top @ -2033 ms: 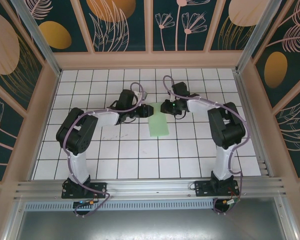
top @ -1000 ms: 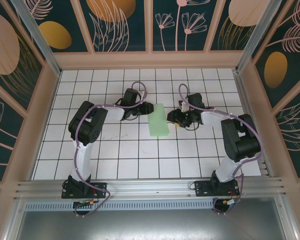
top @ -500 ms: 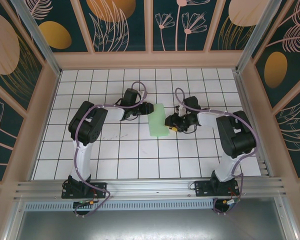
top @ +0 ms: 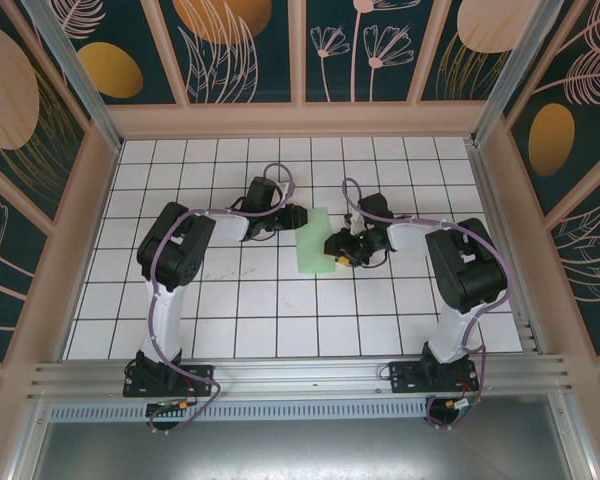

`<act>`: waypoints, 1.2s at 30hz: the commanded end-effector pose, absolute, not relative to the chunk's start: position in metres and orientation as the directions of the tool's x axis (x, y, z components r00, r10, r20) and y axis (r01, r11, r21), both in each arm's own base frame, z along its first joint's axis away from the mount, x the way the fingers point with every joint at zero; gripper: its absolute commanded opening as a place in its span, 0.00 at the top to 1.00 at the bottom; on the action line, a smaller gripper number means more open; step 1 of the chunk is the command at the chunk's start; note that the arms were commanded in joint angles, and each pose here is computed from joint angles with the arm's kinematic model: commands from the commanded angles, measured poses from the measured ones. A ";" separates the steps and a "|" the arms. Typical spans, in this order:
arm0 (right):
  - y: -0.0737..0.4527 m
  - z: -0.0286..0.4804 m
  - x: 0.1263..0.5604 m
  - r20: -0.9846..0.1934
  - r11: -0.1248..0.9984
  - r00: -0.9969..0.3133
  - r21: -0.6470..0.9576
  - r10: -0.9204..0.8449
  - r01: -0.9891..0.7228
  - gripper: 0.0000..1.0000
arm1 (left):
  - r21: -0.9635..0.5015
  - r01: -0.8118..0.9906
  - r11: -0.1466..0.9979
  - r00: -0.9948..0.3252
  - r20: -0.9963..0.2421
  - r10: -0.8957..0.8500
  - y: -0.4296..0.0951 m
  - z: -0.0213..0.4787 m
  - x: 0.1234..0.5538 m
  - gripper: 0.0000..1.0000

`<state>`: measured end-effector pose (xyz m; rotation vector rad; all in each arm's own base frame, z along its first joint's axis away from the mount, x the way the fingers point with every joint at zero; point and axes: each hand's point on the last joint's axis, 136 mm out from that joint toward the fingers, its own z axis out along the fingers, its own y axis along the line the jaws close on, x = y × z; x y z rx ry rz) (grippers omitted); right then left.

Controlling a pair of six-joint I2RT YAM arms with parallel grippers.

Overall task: Fold a paper plane with a square sheet of paper (fold left side to right side)
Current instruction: Fold the triangle a second time at the center of the table.

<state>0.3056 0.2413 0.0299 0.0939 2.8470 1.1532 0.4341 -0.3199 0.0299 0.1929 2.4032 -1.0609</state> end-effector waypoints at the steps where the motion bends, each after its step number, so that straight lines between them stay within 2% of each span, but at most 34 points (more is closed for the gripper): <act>1: 0.250 0.047 0.320 -0.078 0.691 -0.993 0.723 0.092 0.007 0.57 | -0.663 0.361 0.655 -0.858 -0.511 -0.044 -0.324 0.041 0.429 0.68; 10: 0.257 0.061 0.336 -0.093 0.639 -0.991 0.769 0.095 -0.011 0.58 | -0.569 0.523 0.635 -0.713 -0.700 -0.041 -0.321 0.135 0.435 0.53; 16: 0.259 0.069 0.348 -0.101 0.620 -0.991 0.784 0.093 -0.022 0.59 | -0.496 0.597 0.631 -0.593 -0.802 -0.069 -0.301 0.183 0.390 0.47; 25: 0.262 0.076 0.361 -0.092 0.603 -0.991 0.798 0.098 -0.014 0.60 | -0.391 0.651 0.651 -0.570 -0.818 0.079 -0.323 0.161 0.296 0.42; 30: 0.263 0.075 0.363 -0.091 0.608 -0.991 0.794 0.102 -0.010 0.60 | -0.338 0.654 0.677 -0.591 -0.787 0.177 -0.337 0.130 0.271 0.41; 36: 0.263 0.074 0.365 -0.091 0.612 -0.990 0.791 0.104 -0.008 0.60 | -0.262 0.643 0.720 -0.606 -0.748 0.269 -0.357 0.096 0.263 0.38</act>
